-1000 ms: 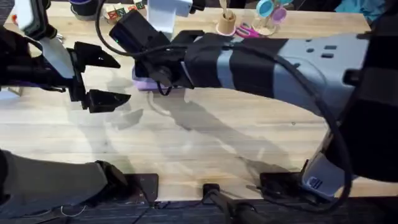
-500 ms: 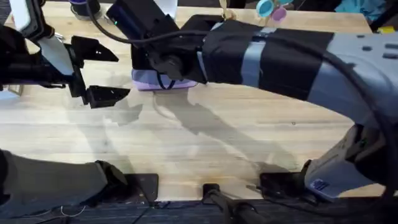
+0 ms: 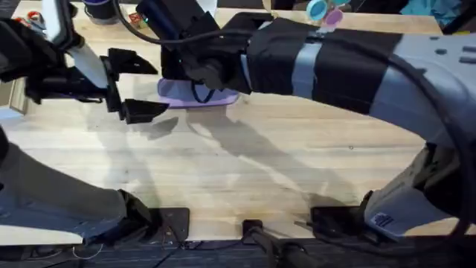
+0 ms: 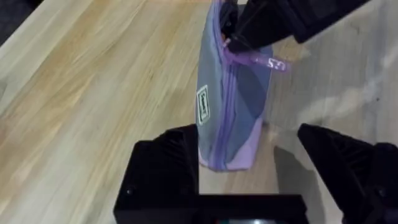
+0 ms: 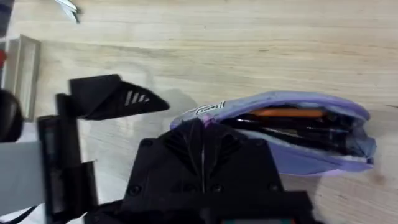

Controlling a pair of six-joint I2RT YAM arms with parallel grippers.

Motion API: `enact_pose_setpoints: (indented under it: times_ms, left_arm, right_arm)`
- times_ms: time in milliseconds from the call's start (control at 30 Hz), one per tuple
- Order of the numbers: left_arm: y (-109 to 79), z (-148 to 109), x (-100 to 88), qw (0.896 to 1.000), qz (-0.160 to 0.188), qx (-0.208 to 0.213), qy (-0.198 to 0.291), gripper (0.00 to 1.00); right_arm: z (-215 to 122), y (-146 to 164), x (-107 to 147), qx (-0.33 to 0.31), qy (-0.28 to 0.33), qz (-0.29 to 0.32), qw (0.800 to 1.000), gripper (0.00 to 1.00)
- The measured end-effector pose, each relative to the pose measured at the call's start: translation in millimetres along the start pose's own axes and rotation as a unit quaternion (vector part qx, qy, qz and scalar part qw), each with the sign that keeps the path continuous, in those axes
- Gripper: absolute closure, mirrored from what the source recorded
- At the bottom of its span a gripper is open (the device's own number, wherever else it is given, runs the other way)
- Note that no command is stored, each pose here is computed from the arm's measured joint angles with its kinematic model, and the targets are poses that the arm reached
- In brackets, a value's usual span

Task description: Unzip the bag, pick up the pens from the table one at a time and place them inside, then zip the bag closed.

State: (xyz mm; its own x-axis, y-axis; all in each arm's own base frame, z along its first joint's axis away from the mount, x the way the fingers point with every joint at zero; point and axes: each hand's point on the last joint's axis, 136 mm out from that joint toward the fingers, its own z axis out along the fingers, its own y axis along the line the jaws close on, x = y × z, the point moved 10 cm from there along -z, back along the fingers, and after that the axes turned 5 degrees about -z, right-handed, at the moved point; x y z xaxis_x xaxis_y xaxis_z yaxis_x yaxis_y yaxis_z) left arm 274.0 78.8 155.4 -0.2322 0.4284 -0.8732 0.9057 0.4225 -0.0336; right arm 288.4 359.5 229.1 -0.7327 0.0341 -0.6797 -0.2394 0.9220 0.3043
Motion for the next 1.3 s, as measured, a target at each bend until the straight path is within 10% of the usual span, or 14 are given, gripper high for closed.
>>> enact_pose_setpoints:
  times_ms: [533,867,1300]
  left_arm:
    - [24.2,31.7,-3.0,0.999,-0.039,-0.007,-0.006,0.027]
    - [21.9,32.4,-3.1,0.998,-0.059,-0.001,-0.008,0.929]
    - [21.8,32.9,-3.2,0.998,-0.059,0.000,-0.007,0.956]
  right_arm:
    - [0.0,0.0,0.0,0.000,0.000,-0.001,1.000,0.972]
    - [1.4,-4.1,-3.2,0.002,0.000,0.002,1.000,0.973]
    - [13.1,-48.9,-22.5,0.010,0.049,0.039,0.998,0.972]
